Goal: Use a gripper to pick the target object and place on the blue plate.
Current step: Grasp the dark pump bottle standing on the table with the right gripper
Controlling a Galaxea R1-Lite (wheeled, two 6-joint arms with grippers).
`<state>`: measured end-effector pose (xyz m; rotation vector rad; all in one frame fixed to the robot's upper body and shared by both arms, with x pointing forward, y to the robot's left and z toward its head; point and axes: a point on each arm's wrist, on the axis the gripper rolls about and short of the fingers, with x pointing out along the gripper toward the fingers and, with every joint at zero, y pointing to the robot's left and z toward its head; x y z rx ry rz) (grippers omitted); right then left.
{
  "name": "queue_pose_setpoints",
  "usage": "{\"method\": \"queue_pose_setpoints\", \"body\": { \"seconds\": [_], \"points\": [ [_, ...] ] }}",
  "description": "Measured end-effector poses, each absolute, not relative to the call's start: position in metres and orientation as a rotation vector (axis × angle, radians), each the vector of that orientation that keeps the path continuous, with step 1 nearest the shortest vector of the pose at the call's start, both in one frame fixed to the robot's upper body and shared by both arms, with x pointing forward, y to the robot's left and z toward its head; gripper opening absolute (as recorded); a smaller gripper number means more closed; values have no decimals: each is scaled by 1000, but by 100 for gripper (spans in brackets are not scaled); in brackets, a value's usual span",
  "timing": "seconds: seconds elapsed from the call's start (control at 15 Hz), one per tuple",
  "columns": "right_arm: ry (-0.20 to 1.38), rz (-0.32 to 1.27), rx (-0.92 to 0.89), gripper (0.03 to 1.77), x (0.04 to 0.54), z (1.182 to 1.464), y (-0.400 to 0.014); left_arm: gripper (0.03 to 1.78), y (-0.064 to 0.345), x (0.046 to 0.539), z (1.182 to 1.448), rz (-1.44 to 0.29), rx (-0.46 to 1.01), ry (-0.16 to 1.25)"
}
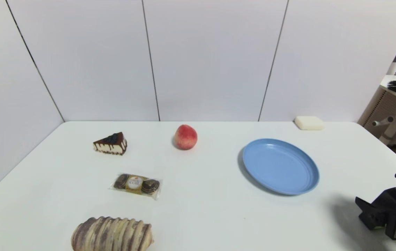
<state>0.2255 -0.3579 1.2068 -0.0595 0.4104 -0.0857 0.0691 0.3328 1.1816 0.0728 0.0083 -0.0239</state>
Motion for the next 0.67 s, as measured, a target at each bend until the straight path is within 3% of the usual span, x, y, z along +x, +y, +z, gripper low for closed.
{"method": "queue_pose_setpoints", "body": {
  "seconds": [0.27, 0.33, 0.53, 0.67],
  "points": [
    [391, -80, -64, 171, 229, 1208, -358, 169, 333, 69, 1182, -24, 73, 8],
    [392, -78, -64, 163, 230, 1207, -358, 169, 333, 69, 1182, -24, 73, 8],
    [397, -78, -63, 114, 230, 1207, -358, 169, 333, 69, 1182, -23, 73, 8],
    [391, -78, -65, 113, 231, 1207, -358, 169, 333, 69, 1182, -24, 73, 8]
  ]
}}
